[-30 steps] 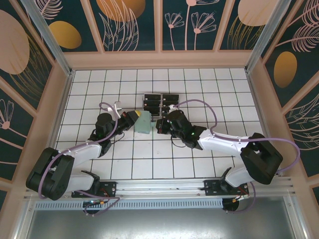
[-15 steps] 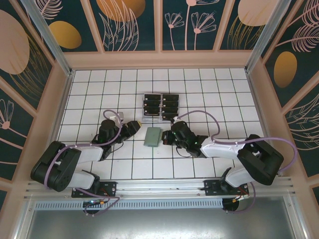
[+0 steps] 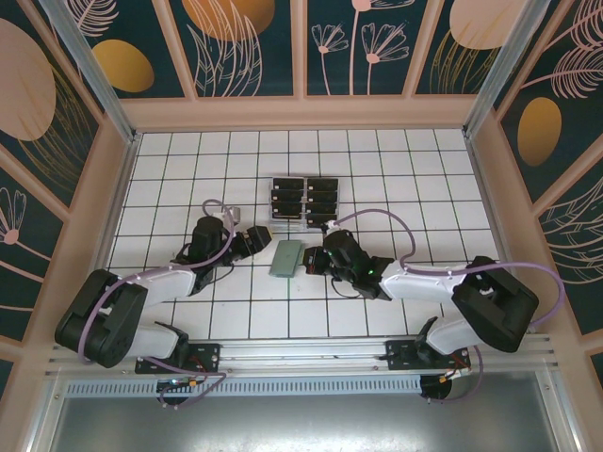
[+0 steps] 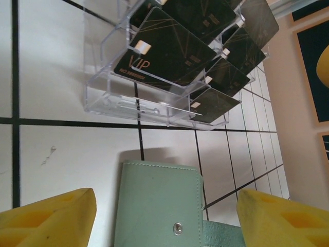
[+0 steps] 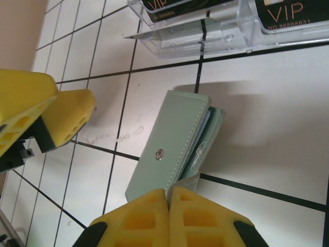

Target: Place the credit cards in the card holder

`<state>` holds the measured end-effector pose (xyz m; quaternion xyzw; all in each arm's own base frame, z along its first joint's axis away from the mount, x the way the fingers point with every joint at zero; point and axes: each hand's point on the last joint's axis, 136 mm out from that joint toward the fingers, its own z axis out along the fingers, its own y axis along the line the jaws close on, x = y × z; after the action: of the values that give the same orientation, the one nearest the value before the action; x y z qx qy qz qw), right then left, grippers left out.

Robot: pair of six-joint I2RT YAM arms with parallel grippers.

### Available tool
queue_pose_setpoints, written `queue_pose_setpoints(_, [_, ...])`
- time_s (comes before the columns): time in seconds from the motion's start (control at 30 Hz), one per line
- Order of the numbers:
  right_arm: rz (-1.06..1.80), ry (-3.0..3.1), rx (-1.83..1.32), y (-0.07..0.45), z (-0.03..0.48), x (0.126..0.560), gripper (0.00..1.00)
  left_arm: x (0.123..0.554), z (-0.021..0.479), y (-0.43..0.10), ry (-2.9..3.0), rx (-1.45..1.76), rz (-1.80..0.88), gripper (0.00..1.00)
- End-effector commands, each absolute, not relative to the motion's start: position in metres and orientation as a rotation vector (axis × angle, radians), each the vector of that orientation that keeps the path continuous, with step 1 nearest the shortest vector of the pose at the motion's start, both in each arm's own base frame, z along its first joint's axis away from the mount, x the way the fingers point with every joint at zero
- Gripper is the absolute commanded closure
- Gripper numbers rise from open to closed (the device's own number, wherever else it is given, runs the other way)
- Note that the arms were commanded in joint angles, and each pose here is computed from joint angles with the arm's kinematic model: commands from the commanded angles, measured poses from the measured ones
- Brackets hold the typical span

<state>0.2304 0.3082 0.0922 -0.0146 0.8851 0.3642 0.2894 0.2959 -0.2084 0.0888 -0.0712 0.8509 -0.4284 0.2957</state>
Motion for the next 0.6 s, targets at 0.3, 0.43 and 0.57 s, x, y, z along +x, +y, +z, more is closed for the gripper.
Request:
queue_pose_setpoints(0.3, [1.068,2.249,-0.037,0.321,0.134,0.237,1.00,0.296,0.085,-0.242,2.366,0.000,-0.970,0.24])
queue_pose_setpoints(0.43, [1.069,2.247,-0.039,0.321,0.134,0.237,1.00,0.297,0.084,-0.249,2.382,0.039,-0.903,0.24])
queue_pose_setpoints(0.57, [1.075,2.238,-0.038,0.321,0.137,0.237,1.00,0.297,0.082,-0.253,2.392,0.061,-0.874,0.22])
